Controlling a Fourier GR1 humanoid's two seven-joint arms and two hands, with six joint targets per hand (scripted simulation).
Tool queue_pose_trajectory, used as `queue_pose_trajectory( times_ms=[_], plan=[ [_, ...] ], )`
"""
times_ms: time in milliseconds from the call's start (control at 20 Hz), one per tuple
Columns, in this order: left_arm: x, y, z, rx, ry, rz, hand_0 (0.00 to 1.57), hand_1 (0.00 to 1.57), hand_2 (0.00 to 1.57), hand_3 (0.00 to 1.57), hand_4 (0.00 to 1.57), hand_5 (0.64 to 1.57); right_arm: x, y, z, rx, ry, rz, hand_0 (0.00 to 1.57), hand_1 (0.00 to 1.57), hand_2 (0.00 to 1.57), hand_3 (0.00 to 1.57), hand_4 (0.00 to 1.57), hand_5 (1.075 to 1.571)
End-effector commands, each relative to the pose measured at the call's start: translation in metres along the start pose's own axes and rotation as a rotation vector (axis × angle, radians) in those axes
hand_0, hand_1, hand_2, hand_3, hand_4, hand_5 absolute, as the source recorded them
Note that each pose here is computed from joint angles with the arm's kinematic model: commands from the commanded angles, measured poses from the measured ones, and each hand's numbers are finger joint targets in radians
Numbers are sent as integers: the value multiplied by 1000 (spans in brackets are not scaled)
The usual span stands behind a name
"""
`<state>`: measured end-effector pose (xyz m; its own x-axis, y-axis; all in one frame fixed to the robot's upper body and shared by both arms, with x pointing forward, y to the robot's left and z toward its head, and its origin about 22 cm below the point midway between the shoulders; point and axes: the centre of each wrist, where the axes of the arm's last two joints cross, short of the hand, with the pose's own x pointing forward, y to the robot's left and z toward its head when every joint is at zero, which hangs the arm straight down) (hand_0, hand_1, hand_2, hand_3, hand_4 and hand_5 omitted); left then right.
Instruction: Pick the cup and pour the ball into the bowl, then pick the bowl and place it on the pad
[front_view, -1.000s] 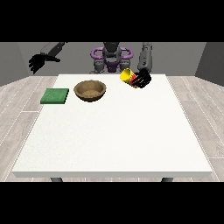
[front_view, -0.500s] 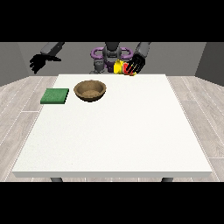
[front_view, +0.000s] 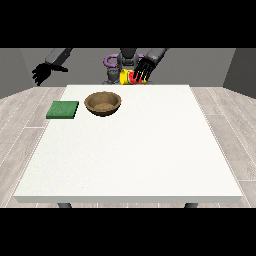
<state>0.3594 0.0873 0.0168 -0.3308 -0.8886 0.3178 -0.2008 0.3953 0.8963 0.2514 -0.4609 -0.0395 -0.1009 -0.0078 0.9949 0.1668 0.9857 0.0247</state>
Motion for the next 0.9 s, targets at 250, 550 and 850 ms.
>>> queue_pose_trajectory(
  times_ms=[250,550,850],
  plan=[
    [52,7,-13,34,-84,-232,549,549,1571,1571,935,1565,32,31,-56,41,-28,25,0,0,0,180,0,1534],
    [61,-1,-6,19,-152,-377,373,373,1571,1571,899,1570,19,75,-66,100,-31,17,0,0,0,273,0,1527],
    [75,-8,7,-10,-288,-508,0,0,1571,1571,913,1547,41,60,-81,72,-54,0,0,0,0,252,0,1525]
  ],
)
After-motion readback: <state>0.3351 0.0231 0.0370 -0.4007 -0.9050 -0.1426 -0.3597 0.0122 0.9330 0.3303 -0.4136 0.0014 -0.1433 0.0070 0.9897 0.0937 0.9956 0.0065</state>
